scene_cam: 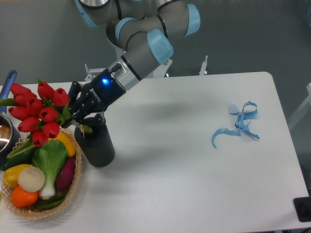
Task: Insert the flowers into the vase
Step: 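Lower the tulip stems into the black vase opening, then open the gripper to release the tulips in the vase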
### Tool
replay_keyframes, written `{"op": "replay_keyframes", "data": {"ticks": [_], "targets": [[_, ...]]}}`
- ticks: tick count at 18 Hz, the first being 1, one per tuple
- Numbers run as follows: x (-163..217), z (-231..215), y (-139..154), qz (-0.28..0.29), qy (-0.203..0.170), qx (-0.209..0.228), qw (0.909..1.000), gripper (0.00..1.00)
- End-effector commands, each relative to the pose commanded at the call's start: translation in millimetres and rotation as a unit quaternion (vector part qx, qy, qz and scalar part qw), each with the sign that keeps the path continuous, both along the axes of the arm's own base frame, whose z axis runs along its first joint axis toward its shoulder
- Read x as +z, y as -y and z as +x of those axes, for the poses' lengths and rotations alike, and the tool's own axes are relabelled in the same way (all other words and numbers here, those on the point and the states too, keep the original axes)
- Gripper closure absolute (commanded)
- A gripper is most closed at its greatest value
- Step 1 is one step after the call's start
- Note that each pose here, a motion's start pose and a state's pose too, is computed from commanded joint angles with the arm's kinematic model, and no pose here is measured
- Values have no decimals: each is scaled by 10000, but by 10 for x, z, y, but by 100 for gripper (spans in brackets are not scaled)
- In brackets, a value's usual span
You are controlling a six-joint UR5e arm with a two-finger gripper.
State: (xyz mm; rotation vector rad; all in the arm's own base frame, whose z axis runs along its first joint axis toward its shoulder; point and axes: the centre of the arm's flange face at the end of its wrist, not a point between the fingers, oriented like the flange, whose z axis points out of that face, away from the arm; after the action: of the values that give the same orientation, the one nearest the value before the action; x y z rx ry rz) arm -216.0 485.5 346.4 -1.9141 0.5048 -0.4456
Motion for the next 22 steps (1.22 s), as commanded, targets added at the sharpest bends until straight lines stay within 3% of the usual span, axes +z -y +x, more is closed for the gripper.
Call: {"op": "replay_keyframes", "data": {"ticks": [5,9,10,11,13,14,15,22], "targets": [[-140,-105,65,63,-125,2,9999,92],[-302,-114,121,39,-227,-39,9997,77],[-315,-122,134,29,-215,-24,9998,61],[-320,-128,147,24,-209,-9,9998,39],[-338,-156,180,8,-191,37,9998,20],[-355,-170,206,-6,-173,67,9998,5],[-360,-178,227,-12,-167,90,9998,0],[-339,-289,534,-17,-183,428,9989,0]]}}
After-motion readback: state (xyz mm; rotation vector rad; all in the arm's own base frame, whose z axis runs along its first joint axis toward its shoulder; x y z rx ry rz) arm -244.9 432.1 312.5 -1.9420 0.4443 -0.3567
